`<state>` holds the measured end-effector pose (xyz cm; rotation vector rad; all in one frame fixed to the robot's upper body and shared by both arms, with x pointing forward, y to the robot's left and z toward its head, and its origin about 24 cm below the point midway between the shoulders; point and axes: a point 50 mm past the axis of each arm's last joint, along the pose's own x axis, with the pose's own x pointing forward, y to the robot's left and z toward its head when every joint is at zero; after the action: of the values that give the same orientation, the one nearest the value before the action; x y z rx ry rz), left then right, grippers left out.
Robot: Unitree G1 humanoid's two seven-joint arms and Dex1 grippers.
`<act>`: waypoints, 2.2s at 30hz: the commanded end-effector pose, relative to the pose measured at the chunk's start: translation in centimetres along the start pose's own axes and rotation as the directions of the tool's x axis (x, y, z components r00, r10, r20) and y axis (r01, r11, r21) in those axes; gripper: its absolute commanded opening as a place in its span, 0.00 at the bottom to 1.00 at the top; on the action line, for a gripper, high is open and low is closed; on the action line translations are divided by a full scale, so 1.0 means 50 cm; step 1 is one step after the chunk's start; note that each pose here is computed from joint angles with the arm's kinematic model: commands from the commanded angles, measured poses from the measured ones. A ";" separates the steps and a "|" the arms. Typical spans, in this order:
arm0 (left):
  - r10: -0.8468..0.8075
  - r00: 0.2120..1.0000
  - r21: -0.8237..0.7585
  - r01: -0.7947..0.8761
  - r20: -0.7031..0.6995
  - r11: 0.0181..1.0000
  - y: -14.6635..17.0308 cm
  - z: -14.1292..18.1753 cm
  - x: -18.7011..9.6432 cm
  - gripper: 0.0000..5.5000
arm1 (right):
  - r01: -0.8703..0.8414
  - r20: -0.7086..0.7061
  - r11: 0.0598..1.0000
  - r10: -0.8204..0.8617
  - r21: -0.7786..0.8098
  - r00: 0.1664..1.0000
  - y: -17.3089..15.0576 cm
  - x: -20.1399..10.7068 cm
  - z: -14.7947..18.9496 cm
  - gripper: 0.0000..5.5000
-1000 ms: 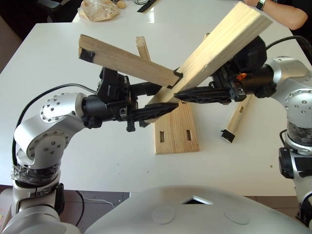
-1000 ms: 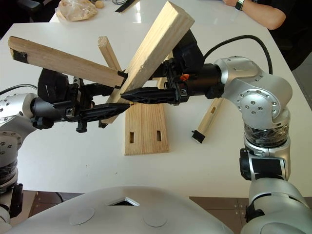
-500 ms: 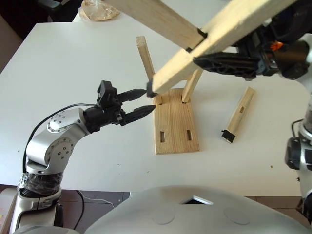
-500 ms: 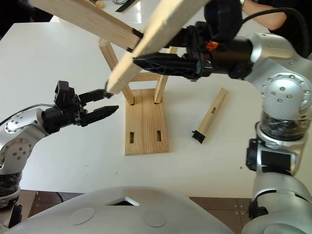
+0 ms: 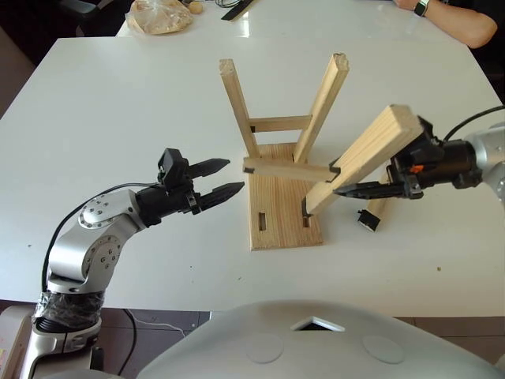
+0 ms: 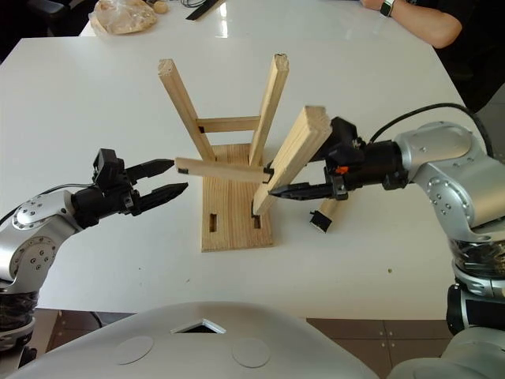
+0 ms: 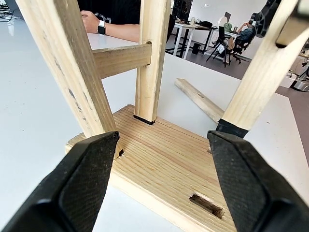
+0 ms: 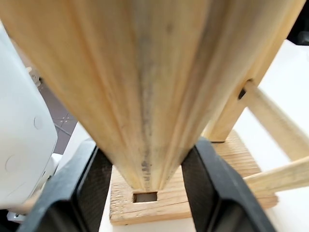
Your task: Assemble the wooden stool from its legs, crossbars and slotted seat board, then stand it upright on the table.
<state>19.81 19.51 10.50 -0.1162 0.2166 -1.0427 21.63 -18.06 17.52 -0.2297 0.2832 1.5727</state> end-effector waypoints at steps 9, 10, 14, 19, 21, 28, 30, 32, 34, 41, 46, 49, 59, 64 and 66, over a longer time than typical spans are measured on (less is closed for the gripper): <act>0.011 1.000 0.012 -0.011 -0.016 1.000 0.000 -0.005 0.001 0.62 | -0.029 -0.116 0.996 0.019 -0.083 0.993 0.007 0.018 -0.046 0.37; 0.011 1.000 0.012 -0.010 -0.016 1.000 -0.001 -0.005 0.001 0.62 | -0.025 -0.125 0.995 0.013 -0.093 0.992 0.004 0.019 -0.051 0.37; 0.013 1.000 0.011 -0.013 -0.019 1.000 -0.002 -0.008 0.001 0.62 | -0.010 -0.127 0.994 -0.004 -0.105 0.992 -0.005 0.023 -0.061 0.37; 0.012 1.000 0.009 -0.012 -0.023 1.000 -0.004 -0.010 0.003 0.62 | -0.002 -0.132 0.994 -0.013 -0.111 0.991 -0.010 0.030 -0.075 0.37; 0.013 1.000 0.010 -0.013 -0.024 1.000 -0.004 -0.011 0.003 0.62 | -0.009 -0.161 0.994 -0.008 -0.106 0.987 -0.010 0.033 -0.088 0.37; 0.029 0.999 0.014 -0.028 -0.046 1.000 0.002 -0.021 0.004 0.62 | -0.009 -0.293 1.000 0.008 -0.002 0.956 -0.009 0.052 -0.156 0.37; 0.039 0.998 0.008 -0.038 -0.051 0.999 0.003 -0.024 0.001 0.62 | -0.016 -0.333 1.000 0.022 0.021 0.943 -0.007 0.056 -0.173 0.37; 0.048 0.996 0.008 -0.047 -0.079 0.999 0.006 -0.033 -0.006 0.62 | -0.013 -0.354 0.999 0.028 0.044 0.935 -0.007 0.060 -0.185 0.37; 0.065 0.990 0.021 -0.063 -0.125 0.998 0.013 -0.045 -0.014 0.62 | 0.004 -0.343 0.999 0.015 0.055 0.939 -0.010 0.062 -0.182 0.37; 0.165 0.975 0.060 -0.158 -0.147 0.986 0.040 -0.063 -0.025 0.62 | 0.089 -0.299 0.994 -0.068 0.058 0.952 -0.016 0.058 -0.156 0.37; 0.180 0.971 0.084 -0.169 -0.158 0.982 0.044 -0.072 -0.019 0.62 | 0.092 -0.275 0.993 -0.068 0.075 0.959 0.001 0.074 -0.151 0.37; 0.187 0.969 0.091 -0.174 -0.163 0.981 0.045 -0.075 -0.018 0.62 | 0.094 -0.275 0.994 -0.075 0.057 0.959 0.009 0.077 -0.144 0.37; 0.208 0.963 0.096 -0.194 -0.169 0.976 0.044 -0.084 -0.016 0.62 | 0.169 -0.313 0.983 -0.182 -0.068 0.932 -0.023 0.050 -0.119 0.55; 0.215 0.964 0.086 -0.204 -0.158 0.975 0.034 -0.088 -0.015 0.62 | 0.234 -0.362 0.971 -0.237 -0.053 0.901 0.001 0.007 -0.129 0.55; 0.226 0.962 0.077 -0.217 -0.155 0.973 0.028 -0.092 -0.020 0.62 | 0.325 -0.395 0.946 -0.305 -0.017 0.867 0.009 -0.026 -0.147 0.55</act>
<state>19.86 21.10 5.90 0.0426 0.3367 -0.8465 21.33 -19.60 10.98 -0.5198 0.5177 1.2893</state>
